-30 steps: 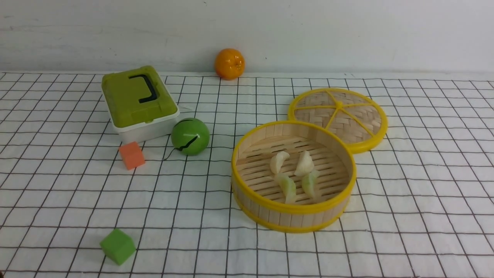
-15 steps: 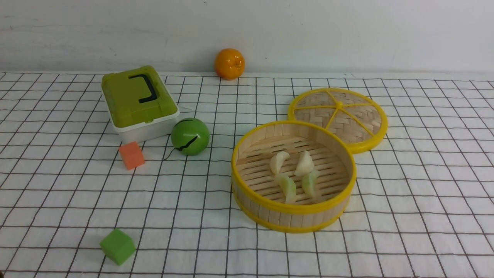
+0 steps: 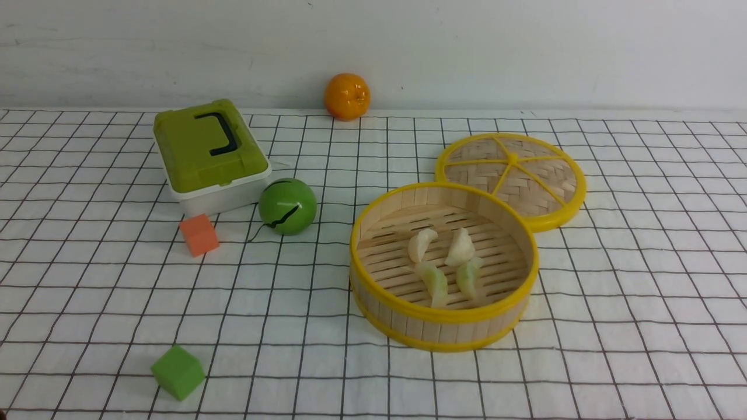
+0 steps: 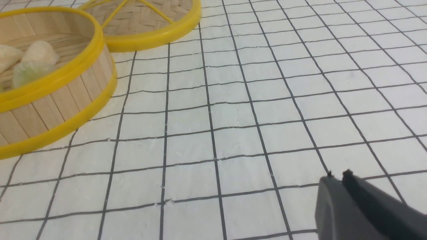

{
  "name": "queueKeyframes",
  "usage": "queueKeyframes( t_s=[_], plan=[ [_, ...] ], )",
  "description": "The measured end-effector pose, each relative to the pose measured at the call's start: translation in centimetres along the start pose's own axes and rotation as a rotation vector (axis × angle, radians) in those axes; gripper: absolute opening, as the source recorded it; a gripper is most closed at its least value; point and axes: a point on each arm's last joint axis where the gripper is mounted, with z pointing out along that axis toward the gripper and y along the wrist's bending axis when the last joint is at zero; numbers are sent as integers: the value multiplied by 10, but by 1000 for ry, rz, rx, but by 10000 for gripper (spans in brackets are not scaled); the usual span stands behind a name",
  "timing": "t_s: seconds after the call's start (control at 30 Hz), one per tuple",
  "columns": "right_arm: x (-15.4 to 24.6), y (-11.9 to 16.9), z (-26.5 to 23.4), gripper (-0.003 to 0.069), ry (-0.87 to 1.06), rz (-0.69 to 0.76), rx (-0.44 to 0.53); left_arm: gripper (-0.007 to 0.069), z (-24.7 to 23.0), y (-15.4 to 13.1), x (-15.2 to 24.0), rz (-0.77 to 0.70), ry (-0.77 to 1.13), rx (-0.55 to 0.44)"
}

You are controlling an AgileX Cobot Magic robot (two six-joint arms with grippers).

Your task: Put the dumplings into the steamer on the table with the white tablecloth.

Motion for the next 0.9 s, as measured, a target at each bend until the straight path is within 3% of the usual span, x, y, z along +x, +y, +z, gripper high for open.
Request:
queueKeyframes(
  t_s=[0.3, 0.4, 0.43, 0.5, 0.53, 0.57, 0.63, 0.9],
  plan=[
    [0, 0, 0, 37, 0, 1, 0, 152, 11, -3, 6, 40, -89, 18],
    [0, 0, 0, 39, 0, 1, 0, 111, 23, 0, 13, 39, -224, -57],
    [0, 0, 0, 40, 0, 1, 0, 88, 26, 2, 16, 26, -256, -15],
    [0, 0, 0, 42, 0, 2, 0, 27, 34, 9, 27, -33, -351, -196],
    [0, 0, 0, 42, 0, 2, 0, 22, 34, 10, 28, -31, -351, -170],
    [0, 0, 0, 46, 0, 2, 0, -12, 39, 18, 40, -41, -397, -248],
    [0, 0, 0, 49, 0, 2, 0, -12, 43, 24, 55, -42, -393, -311],
    [0, 0, 0, 60, 0, 2, 0, -12, 40, 33, 81, -111, -340, -466]
  ],
)
